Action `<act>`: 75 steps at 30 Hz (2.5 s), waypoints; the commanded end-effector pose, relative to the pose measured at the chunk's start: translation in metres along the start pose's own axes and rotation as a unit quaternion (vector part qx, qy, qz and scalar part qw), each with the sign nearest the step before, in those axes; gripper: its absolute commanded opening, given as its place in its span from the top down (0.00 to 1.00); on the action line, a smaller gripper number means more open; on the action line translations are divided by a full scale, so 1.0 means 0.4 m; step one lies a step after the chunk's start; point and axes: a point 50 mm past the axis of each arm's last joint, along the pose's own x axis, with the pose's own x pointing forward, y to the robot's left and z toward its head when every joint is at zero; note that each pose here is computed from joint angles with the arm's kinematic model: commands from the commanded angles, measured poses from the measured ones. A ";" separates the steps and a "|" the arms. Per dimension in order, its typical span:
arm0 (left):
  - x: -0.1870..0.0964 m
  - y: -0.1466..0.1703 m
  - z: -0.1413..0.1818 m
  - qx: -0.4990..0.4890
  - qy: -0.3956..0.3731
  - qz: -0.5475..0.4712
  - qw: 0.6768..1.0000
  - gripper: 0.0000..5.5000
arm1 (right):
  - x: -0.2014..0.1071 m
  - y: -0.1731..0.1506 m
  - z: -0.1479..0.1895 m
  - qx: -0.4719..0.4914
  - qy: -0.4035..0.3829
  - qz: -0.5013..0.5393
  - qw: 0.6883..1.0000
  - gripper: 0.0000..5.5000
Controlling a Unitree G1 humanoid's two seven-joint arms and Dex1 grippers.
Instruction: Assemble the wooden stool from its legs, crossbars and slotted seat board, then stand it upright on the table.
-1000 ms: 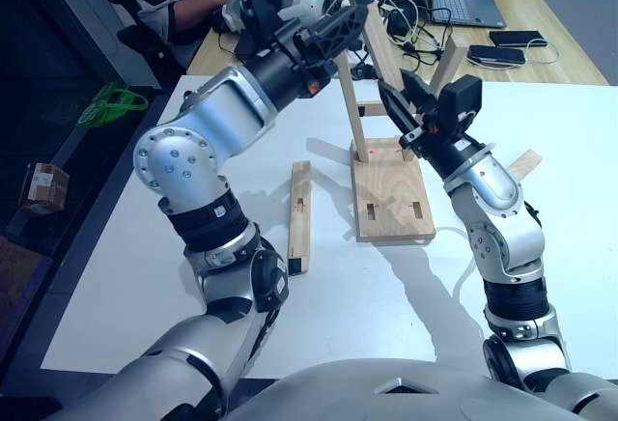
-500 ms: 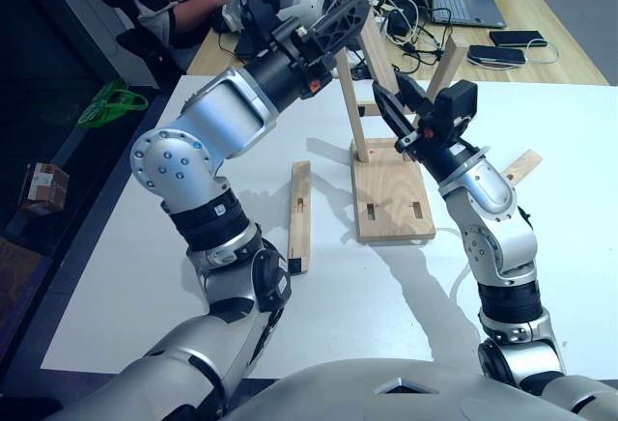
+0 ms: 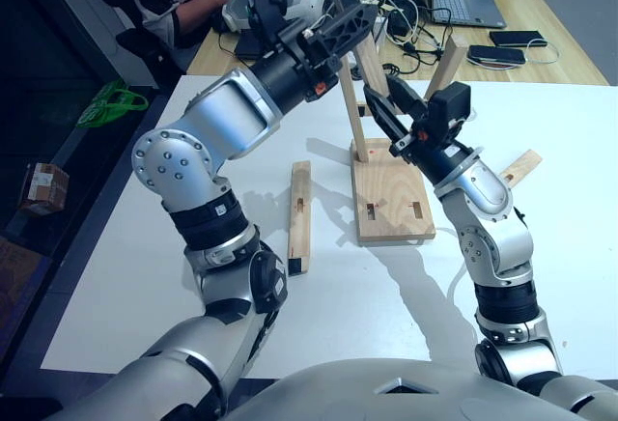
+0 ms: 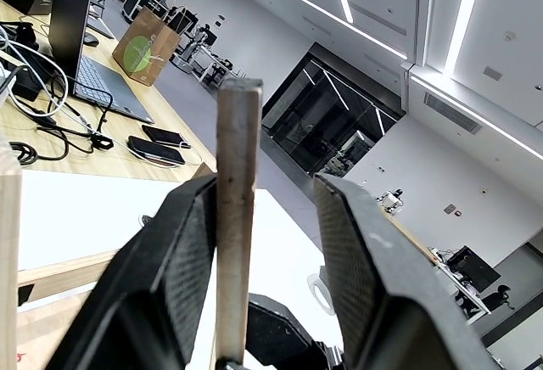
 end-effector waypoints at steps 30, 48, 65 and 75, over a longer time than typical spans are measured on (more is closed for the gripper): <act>-0.008 0.004 -0.023 0.071 0.012 0.005 0.997 0.66 | 0.005 0.009 0.005 -0.009 -0.001 0.016 1.000 0.77; 0.019 0.013 -0.019 0.089 0.009 0.016 0.996 0.66 | 0.015 -0.020 0.007 -0.014 -0.010 -0.015 1.000 0.77; 0.028 0.054 0.022 0.262 -0.052 0.122 0.956 0.66 | 0.018 -0.109 -0.030 0.024 -0.002 -0.205 0.978 0.77; 0.044 -0.055 0.127 0.597 -0.301 0.150 0.729 0.66 | 0.044 -0.095 -0.044 0.034 -0.005 -0.217 0.975 0.77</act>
